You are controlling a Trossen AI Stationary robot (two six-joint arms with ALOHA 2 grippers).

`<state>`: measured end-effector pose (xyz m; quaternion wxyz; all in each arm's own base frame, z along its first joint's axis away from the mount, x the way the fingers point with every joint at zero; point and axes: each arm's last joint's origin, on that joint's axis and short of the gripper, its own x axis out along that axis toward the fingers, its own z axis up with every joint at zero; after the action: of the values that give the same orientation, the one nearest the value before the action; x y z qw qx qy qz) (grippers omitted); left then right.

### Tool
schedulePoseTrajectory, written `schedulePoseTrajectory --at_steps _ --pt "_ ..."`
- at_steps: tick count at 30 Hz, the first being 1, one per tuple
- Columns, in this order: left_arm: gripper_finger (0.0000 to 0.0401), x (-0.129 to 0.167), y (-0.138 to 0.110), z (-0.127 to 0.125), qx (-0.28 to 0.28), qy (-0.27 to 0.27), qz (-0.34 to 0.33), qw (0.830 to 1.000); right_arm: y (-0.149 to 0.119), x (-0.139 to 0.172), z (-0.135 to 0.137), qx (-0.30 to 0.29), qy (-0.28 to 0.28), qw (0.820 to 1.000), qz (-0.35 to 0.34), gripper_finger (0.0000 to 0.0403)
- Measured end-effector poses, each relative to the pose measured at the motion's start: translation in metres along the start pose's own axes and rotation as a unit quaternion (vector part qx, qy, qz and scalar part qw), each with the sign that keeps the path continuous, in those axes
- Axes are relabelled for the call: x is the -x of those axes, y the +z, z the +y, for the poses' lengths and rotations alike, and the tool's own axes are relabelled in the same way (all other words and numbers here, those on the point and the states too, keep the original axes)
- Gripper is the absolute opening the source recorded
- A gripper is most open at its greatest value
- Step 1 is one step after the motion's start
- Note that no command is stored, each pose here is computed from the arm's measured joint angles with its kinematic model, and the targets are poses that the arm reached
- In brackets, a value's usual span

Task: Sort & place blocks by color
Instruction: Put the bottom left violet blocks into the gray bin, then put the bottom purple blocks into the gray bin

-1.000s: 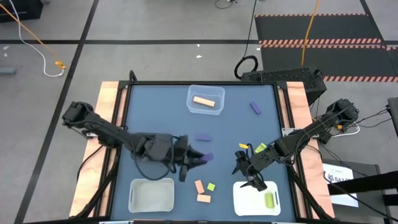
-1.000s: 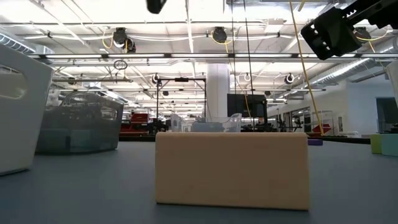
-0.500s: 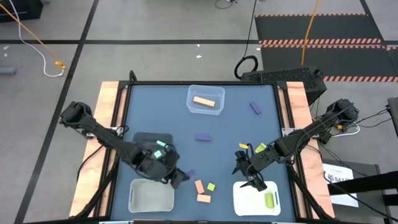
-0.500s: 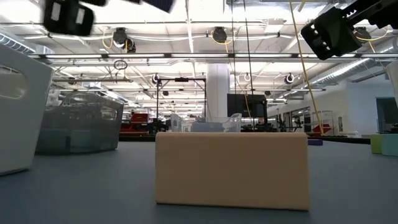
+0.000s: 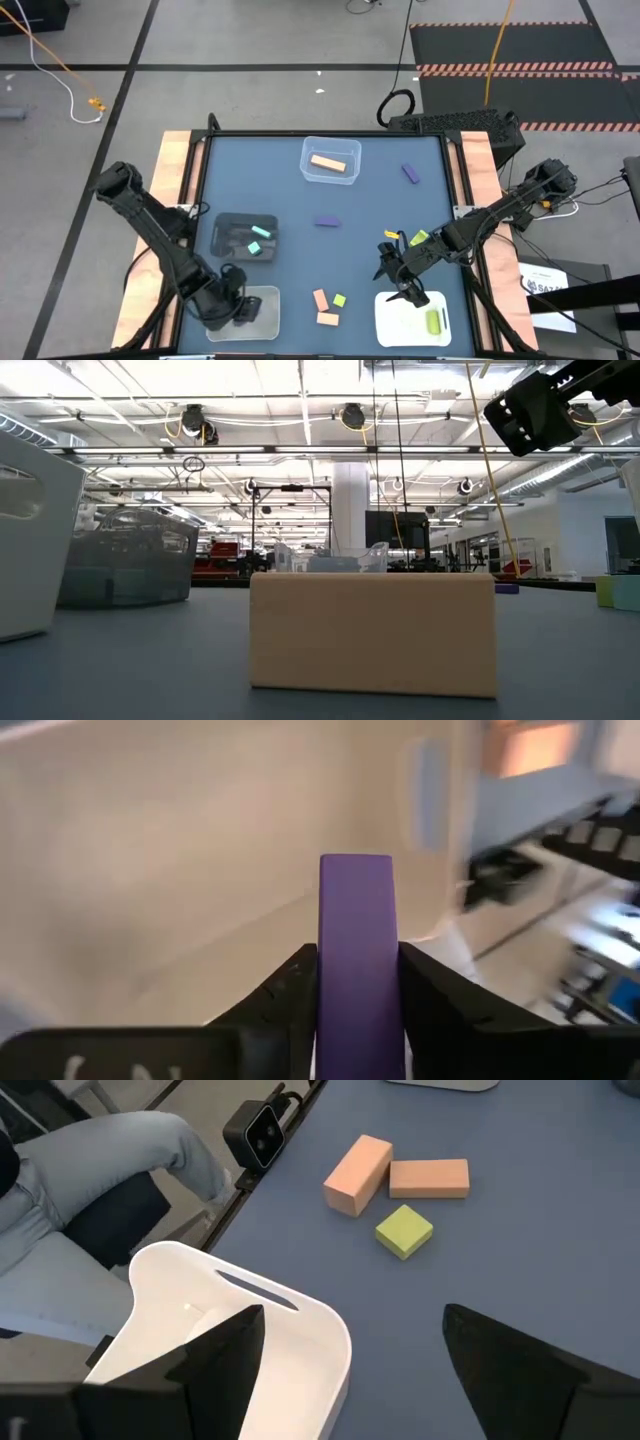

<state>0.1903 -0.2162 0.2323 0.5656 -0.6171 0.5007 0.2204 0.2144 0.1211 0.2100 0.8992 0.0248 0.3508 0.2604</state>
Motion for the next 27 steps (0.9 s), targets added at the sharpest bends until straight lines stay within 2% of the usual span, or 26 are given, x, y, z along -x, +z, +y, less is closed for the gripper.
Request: schedulePoseTrajectory --at_steps 3,6,13,20,24,27 --pt "0.0152 0.001 -0.009 0.009 0.018 0.035 0.027 0.999 0.000 0.000 0.000 0.000 0.000 1.000 0.000 0.0297" --pt "0.0171 0.002 -0.014 0.015 0.028 0.046 0.025 0.998 0.000 0.000 0.000 0.000 0.000 1.000 0.000 0.0297" --pt "0.0171 0.002 -0.012 0.019 0.013 0.057 0.004 0.998 0.000 0.000 0.000 0.000 0.000 1.000 0.000 0.0297" --pt "0.0150 0.001 -0.009 0.009 -0.073 -0.020 -0.047 0.996 0.000 0.000 0.000 0.000 0.000 1.000 0.000 0.0297" --pt "0.0148 0.001 -0.002 -0.005 -0.127 -0.075 -0.084 0.985 0.000 0.000 0.000 0.000 0.000 1.000 0.000 0.0297" --pt "0.0147 0.002 0.005 -0.020 -0.169 -0.124 -0.118 0.971 0.000 0.000 0.000 0.000 0.000 1.000 0.000 0.0297"
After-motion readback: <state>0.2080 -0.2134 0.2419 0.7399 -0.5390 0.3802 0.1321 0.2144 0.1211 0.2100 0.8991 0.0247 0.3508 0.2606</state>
